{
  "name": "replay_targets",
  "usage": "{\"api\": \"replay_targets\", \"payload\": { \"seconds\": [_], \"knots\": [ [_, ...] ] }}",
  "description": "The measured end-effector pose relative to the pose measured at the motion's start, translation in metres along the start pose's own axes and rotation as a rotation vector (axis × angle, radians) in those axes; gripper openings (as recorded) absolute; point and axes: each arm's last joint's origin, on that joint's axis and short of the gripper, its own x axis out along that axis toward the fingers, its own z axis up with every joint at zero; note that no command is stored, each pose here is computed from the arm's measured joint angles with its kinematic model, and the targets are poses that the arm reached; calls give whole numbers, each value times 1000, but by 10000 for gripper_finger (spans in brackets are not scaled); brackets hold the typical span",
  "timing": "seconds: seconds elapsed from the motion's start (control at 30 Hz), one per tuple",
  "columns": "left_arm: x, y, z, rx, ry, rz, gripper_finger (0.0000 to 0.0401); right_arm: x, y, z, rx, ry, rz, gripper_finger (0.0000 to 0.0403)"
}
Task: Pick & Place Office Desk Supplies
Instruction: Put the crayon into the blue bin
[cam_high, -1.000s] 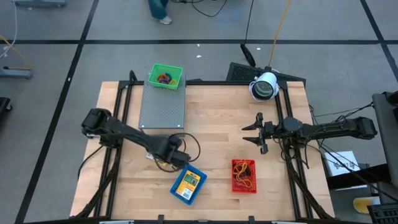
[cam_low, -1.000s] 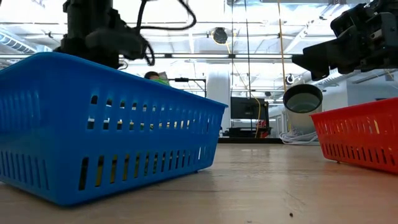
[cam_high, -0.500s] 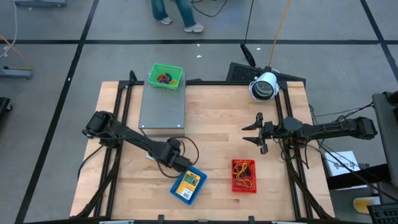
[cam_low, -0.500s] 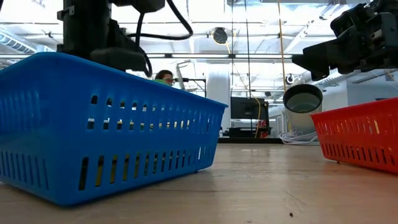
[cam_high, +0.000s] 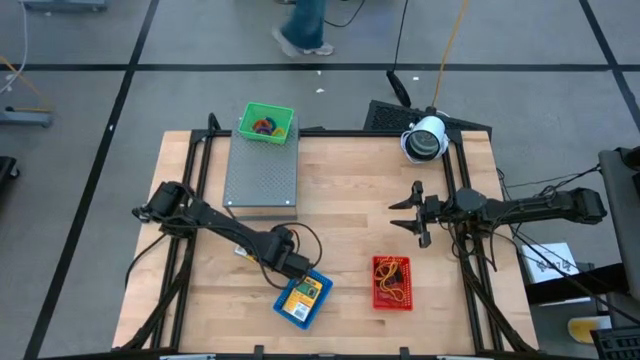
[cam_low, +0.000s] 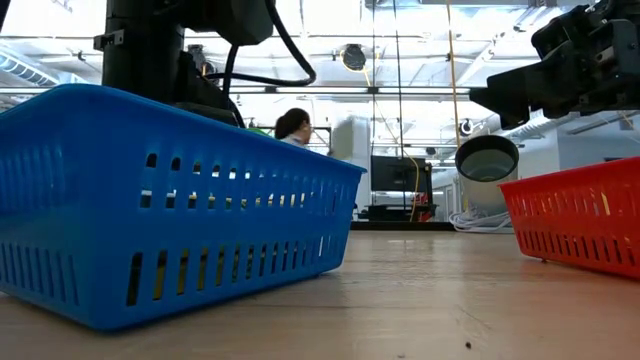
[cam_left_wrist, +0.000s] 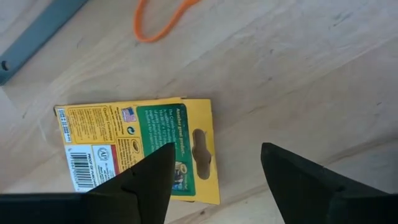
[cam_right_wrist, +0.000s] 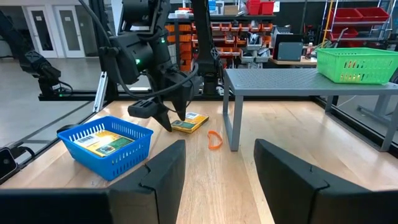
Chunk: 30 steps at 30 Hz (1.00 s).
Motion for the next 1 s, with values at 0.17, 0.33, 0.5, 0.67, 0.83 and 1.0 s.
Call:
{"api": "replay_targets", "payload": {
  "seconds": [0.17, 0.33, 0.5, 0.67, 0.83, 1.0],
  "knots": [
    [0, 2, 0, -14, 0, 24, 248, 0, 0, 0, 0, 0, 0, 181],
    [0, 3, 0, -21, -4, 26, 248, 0, 0, 0, 0, 0, 0, 181],
    [5, 1, 0, -20, 1, 42, 248, 0, 0, 0, 0, 1, 0, 181],
    [11, -1, 2, -16, 12, 55, 248, 0, 0, 0, 0, 2, 0, 181],
    [15, -2, 2, -16, 14, 71, 248, 0, 0, -1, 0, 5, 1, 181],
    [18, -2, 4, -20, 11, 90, 248, 0, 0, -1, 0, 6, 0, 181]
  ]
}}
